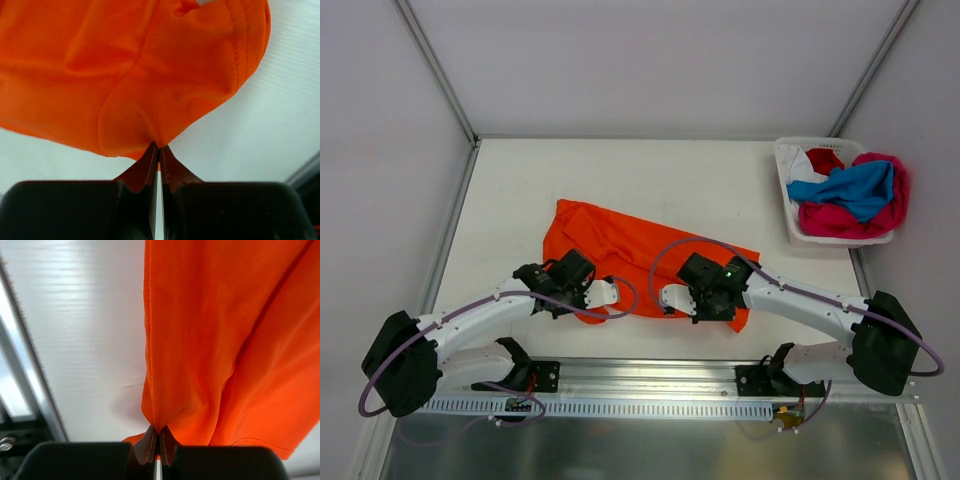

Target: Fold and stack the t-shirts

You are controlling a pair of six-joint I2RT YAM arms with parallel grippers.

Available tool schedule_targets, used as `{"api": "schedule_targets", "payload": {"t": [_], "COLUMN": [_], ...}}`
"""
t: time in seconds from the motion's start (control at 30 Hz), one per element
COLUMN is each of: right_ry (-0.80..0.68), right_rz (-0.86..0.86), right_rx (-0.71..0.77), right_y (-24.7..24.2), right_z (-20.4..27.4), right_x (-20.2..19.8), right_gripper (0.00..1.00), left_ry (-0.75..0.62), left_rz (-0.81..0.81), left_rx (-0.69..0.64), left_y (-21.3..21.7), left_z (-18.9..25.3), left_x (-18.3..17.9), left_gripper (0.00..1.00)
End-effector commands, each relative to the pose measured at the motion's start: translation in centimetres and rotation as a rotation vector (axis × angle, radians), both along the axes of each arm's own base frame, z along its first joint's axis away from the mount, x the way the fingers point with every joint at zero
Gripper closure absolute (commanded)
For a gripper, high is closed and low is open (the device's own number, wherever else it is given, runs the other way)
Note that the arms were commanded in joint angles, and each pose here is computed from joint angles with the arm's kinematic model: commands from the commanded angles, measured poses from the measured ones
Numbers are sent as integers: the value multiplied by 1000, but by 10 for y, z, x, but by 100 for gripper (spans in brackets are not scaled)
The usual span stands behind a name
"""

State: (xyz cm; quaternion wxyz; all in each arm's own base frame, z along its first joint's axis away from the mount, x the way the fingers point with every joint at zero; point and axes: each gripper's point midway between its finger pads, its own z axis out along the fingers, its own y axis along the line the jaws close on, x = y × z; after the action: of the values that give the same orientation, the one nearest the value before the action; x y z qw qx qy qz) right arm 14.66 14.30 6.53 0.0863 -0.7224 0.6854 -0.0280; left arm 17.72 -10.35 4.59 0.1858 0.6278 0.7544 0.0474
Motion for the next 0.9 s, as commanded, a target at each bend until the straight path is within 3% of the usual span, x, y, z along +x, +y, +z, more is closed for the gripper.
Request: {"api": "schedule_targets", "payload": {"t": [0.0, 0.3, 0.63, 0.87], "right_ry": [176, 237, 86, 1], "right_rz": [-8, -27, -109, -159], "right_rx": [3, -59, -82, -81], "right_y": [-3, -23, -53, -66], "right_z": [7, 7, 26, 43], "right_x": [-33, -45, -4, 23], "right_gripper": [100, 100, 100, 100], "left_ry": [245, 359, -26, -170], "left_rz": [28, 33, 110, 146], "left_rx": [-21, 5, -36, -4], "left_y": [-1, 3, 16, 27], "left_z": [-4, 11, 91, 119], "left_x": [-43, -64, 5, 34], "left_gripper": [100, 100, 100, 100]}}
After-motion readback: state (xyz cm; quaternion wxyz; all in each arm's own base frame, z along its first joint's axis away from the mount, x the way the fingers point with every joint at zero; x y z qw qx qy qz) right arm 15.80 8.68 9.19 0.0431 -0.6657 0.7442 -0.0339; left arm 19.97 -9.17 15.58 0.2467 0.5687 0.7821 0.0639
